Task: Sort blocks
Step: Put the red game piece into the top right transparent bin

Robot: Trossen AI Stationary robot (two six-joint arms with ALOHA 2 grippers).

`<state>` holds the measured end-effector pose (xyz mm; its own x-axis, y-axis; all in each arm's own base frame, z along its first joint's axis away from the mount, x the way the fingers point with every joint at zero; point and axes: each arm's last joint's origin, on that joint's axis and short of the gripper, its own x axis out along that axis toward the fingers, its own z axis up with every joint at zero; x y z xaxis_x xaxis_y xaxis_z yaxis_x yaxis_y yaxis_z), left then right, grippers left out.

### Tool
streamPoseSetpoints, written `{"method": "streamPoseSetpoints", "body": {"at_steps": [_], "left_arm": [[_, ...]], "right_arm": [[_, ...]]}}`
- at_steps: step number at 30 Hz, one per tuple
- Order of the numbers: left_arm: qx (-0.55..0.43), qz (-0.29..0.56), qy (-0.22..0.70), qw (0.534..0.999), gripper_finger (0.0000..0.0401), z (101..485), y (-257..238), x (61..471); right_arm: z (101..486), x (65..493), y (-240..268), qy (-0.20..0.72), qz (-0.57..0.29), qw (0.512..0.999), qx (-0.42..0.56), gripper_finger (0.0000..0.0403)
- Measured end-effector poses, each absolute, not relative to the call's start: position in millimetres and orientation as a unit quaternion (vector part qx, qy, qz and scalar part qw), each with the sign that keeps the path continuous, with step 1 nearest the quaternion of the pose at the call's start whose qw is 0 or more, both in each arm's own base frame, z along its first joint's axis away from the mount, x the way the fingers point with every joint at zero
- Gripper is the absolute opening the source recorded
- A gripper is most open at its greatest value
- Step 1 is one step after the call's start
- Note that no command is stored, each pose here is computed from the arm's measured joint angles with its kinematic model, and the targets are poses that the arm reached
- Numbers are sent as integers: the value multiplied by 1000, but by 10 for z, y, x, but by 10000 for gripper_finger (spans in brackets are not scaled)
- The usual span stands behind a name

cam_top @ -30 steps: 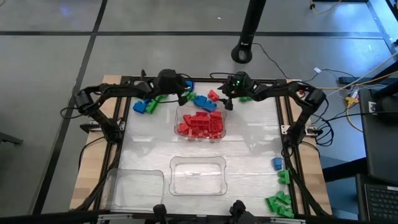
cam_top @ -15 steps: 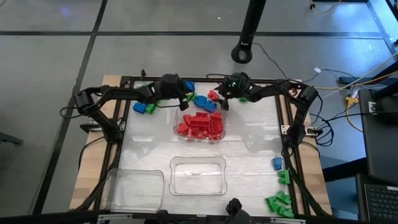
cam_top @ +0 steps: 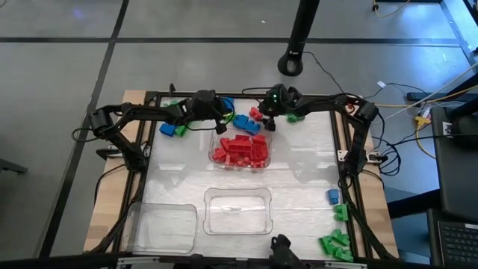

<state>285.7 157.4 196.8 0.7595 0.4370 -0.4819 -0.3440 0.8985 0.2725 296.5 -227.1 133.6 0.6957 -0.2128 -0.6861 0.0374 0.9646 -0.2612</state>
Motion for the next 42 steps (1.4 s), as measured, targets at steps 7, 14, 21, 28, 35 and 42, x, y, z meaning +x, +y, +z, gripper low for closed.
{"method": "streamPoseSetpoints", "body": {"at_steps": [7, 14, 21, 28, 35, 42], "left_arm": [[84, 209, 277, 934, 4, 1968, 1574, 2857], [84, 209, 277, 934, 4, 1968, 1573, 2857], [84, 209, 277, 934, 4, 1968, 1574, 2857], [84, 209, 278, 934, 4, 1966, 1573, 2857], [87, 208, 279, 933, 4, 1964, 1572, 2856], [87, 207, 280, 933, 4, 1962, 1572, 2856]], "right_arm": [[1347, 2947, -2332, 395, -84, 908, -113, 233], [1334, 2918, -2346, 403, -81, 905, -109, 177], [1300, 2953, -2359, 390, -70, 908, -133, 145], [1285, 2972, -2366, 379, -56, 911, -152, 123], [1282, 2993, -2353, 354, -15, 920, -167, 46], [1267, 3016, -2367, 342, -16, 923, -174, 13]]}}
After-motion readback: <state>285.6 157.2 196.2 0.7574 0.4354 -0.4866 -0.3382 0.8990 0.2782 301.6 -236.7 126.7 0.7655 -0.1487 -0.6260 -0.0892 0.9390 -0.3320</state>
